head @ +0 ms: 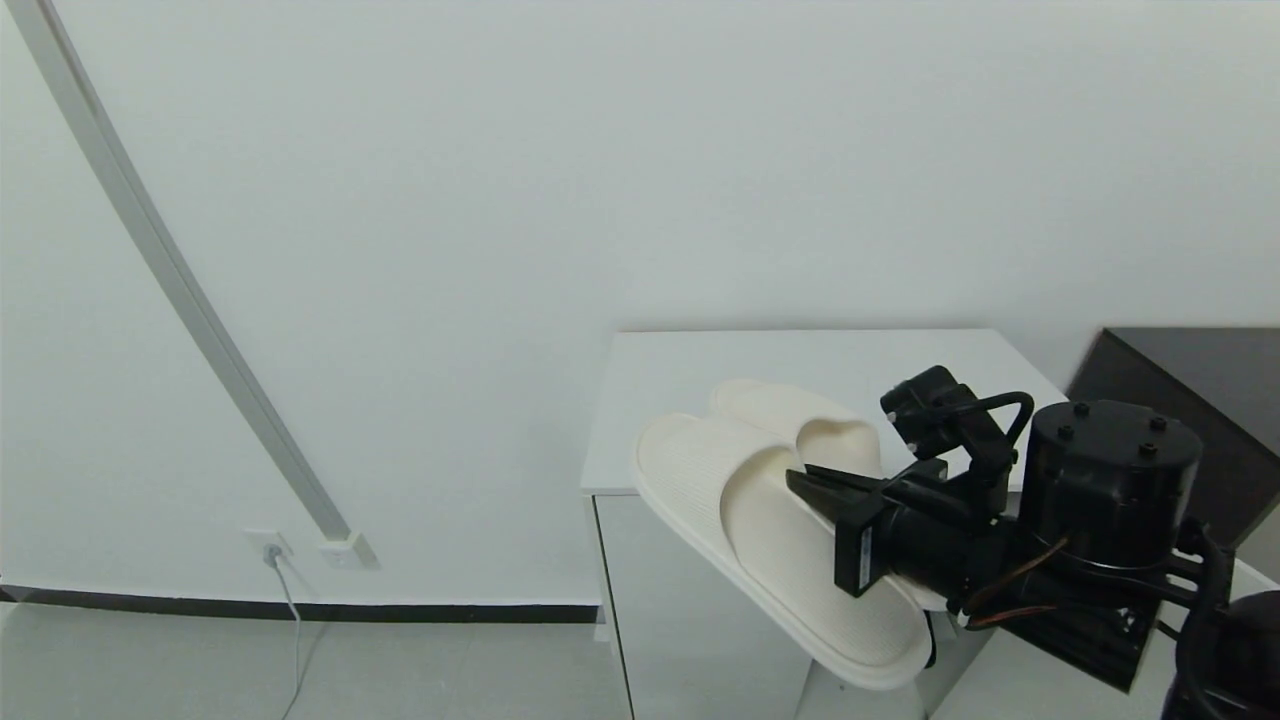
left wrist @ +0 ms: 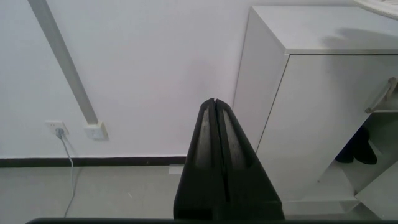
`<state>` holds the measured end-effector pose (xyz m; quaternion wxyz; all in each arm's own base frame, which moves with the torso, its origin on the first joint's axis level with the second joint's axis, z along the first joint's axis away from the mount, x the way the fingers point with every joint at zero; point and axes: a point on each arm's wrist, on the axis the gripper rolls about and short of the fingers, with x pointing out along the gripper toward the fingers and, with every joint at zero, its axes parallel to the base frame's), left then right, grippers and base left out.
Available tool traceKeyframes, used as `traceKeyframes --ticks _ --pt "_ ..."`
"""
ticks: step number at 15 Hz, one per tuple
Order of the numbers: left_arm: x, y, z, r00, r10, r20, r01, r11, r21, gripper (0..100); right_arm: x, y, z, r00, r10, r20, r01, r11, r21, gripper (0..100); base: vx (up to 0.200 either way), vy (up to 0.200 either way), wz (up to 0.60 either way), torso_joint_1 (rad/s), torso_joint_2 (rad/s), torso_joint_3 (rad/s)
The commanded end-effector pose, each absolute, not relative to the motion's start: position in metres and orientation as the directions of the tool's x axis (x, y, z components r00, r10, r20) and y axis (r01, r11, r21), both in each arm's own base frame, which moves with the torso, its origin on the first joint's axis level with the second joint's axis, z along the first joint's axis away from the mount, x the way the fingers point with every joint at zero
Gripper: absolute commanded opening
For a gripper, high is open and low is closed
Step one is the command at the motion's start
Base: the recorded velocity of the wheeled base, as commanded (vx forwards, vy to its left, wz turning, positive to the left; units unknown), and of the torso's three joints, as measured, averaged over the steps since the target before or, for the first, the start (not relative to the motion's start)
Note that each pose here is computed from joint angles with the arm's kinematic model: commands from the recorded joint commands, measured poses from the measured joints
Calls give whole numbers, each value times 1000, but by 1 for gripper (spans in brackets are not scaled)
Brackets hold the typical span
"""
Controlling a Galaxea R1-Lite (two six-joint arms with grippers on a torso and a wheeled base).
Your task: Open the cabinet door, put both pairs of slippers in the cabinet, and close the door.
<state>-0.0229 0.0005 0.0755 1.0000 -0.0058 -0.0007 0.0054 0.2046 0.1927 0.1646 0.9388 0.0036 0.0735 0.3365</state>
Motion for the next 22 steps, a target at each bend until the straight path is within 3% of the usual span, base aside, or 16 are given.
traceKeyframes --ticks 1,8,22 --pt "-23 1 75 1000 11 0 -11 1000 -12 0 204 192 164 762 633 -137 -632 773 56 0 -200 0 0 2 2 2" --pt "-23 1 75 1000 12 0 -12 1000 -12 0 203 193 162 760 634 -145 -634 772 55 0 -200 0 0 -1 3 3" --pt "-23 1 75 1000 12 0 -12 1000 -14 0 198 187 161 765 626 -152 -627 778 52 0 0 0 0 0 0 0"
